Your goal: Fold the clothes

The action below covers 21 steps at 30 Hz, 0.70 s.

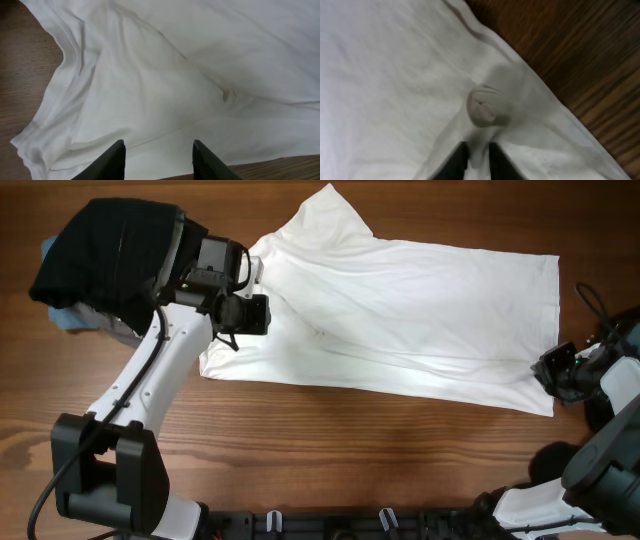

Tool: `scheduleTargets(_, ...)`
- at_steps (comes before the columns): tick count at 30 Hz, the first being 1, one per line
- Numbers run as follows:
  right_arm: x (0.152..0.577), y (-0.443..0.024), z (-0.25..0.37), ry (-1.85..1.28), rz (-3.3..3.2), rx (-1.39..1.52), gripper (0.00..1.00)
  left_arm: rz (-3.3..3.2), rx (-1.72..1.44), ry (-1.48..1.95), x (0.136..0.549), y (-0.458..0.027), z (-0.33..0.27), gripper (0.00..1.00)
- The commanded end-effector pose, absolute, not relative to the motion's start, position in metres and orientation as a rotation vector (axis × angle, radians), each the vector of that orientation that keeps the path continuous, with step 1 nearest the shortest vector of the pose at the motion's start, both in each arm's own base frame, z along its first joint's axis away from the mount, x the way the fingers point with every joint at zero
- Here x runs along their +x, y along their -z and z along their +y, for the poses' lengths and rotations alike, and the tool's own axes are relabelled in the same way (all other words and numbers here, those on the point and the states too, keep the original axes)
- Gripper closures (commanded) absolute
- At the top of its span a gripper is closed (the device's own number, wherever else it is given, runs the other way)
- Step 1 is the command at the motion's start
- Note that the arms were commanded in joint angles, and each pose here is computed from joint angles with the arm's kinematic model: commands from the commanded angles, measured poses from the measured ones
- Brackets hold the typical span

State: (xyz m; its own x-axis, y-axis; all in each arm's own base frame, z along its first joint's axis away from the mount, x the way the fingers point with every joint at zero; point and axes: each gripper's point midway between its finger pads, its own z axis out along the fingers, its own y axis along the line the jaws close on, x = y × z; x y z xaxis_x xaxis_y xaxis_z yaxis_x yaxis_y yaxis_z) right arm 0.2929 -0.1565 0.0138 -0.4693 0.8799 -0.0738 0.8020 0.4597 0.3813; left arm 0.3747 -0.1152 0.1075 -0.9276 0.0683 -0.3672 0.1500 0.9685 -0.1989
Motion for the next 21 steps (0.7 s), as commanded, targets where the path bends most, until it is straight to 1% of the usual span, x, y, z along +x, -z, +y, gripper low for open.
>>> scheduleTargets(1,0.313,-0.025,-0.150,-0.573,2.395,1.391,0.96,2.745,0.195,0.330,0.378,-0.108,-0.120,0.58)
scheduleTargets(4,0.332,-0.039,-0.144,-0.726,2.280,1.417,0.96,2.742,0.196,0.330,0.379,-0.109,-0.120,0.58)
scheduleTargets(7,0.342,-0.042,-0.157,-0.697,2.192,1.477,0.95,2.742,0.195,0.331,0.379,-0.108,-0.120,0.58)
scheduleTargets(8,0.346,-0.043,-0.164,-0.660,2.172,1.472,0.71,2.742,0.195,0.331,0.379,-0.108,-0.120,0.58)
scheduleTargets(9,0.347,-0.044,-0.168,-0.635,2.159,1.474,0.60,2.741,0.196,0.330,0.379,-0.109,-0.120,0.57)
scheduleTargets(11,0.352,-0.047,-0.175,-0.605,2.145,1.429,0.56,2.741,0.196,0.330,0.379,-0.108,-0.120,0.56)
scheduleTargets(14,0.360,-0.060,-0.155,-0.725,2.208,1.186,0.56,2.743,0.196,0.330,0.379,-0.108,-0.120,0.54)
scheduleTargets(15,0.361,-0.074,-0.137,-0.819,2.224,1.062,0.56,2.746,0.196,0.330,0.378,-0.108,-0.120,0.53)
scheduleTargets(16,0.359,-0.083,-0.127,-0.838,2.245,0.985,0.56,2.748,0.195,0.330,0.377,-0.108,-0.120,0.53)
scheduleTargets(17,0.355,-0.089,-0.114,-0.838,2.283,0.927,0.60,2.749,0.196,0.329,0.377,-0.108,-0.120,0.53)
scheduleTargets(18,0.350,-0.095,-0.095,-0.841,2.338,0.846,0.66,2.749,0.196,0.329,0.377,-0.108,-0.120,0.53)
scheduleTargets(19,0.343,-0.095,-0.077,-0.835,2.402,0.807,0.76,2.748,0.196,0.329,0.377,-0.108,-0.120,0.54)
scheduleTargets(20,0.334,-0.088,-0.055,-0.813,2.502,0.779,0.88,2.746,0.196,0.329,0.378,-0.108,-0.120,0.54)
scheduleTargets(21,0.328,-0.081,-0.041,-0.791,2.573,0.744,0.90,2.742,0.196,0.330,0.379,-0.108,-0.120,0.54)
